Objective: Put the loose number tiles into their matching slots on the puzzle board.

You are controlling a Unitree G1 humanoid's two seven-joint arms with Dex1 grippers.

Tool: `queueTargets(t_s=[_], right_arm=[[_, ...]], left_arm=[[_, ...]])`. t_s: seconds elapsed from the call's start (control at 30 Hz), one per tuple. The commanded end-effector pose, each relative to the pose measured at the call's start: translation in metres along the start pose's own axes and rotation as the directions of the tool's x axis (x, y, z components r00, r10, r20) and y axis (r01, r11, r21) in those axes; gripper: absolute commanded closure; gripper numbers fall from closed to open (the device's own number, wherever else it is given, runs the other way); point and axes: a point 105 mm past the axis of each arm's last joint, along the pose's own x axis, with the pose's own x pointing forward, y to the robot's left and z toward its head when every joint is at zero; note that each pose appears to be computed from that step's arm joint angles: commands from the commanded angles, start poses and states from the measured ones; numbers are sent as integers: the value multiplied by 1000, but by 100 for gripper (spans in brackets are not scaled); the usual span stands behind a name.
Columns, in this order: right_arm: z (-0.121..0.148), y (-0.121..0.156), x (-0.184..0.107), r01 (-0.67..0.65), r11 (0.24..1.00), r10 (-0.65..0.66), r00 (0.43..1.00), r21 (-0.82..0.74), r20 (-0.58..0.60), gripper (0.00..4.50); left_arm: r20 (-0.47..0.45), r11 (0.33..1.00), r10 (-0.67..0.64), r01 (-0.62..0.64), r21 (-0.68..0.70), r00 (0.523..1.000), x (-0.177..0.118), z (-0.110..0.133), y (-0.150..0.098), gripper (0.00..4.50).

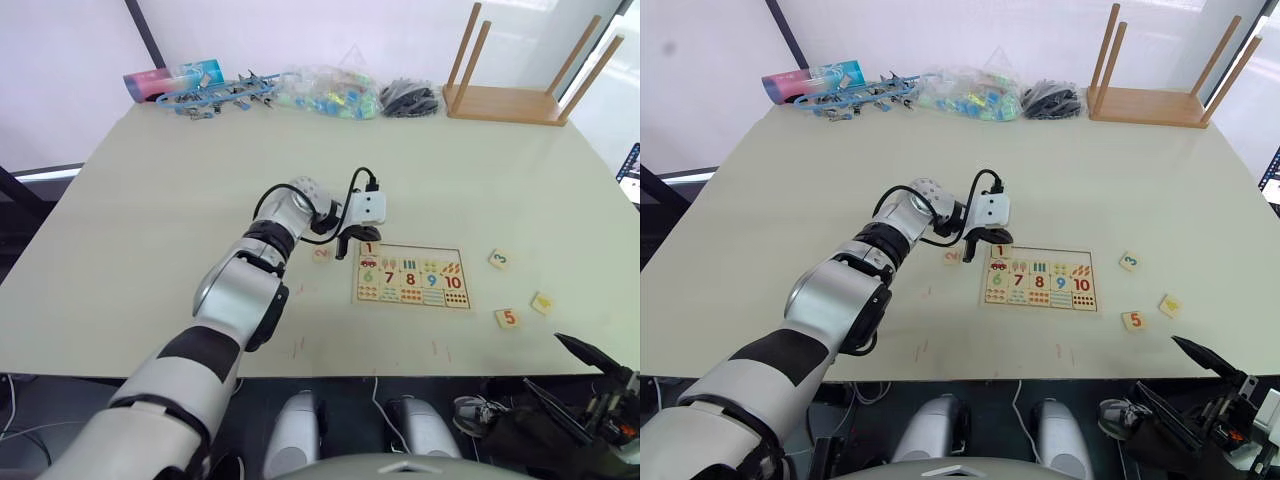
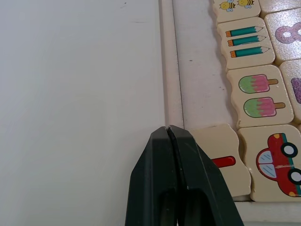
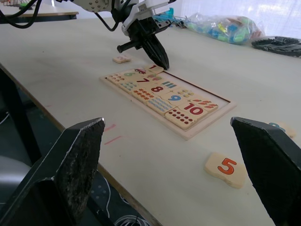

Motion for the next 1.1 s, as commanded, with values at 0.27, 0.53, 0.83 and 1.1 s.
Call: queueTargets(t_s=[0.27, 0.53, 0.83, 1.1], right_arm=[[5, 0, -1, -2, 1000, 2, 1000, -24, 3, 0], [5, 0, -1, -2, 1000, 2, 1000, -25, 3, 0], [5, -2, 0, -7, 1000, 7, 1000, -25, 5, 0], [4, -3, 2, -12, 1000, 12, 1000, -25, 7, 0]], left_arm=[[20, 999, -24, 23, 27, 1000, 1, 4, -3, 444], [15, 999, -26, 26, 36, 1000, 1, 3, -4, 444], [8, 999, -27, 27, 40, 1000, -2, -1, -4, 444], [37, 1000, 23, -24, 13, 999, -7, 3, 4, 444]])
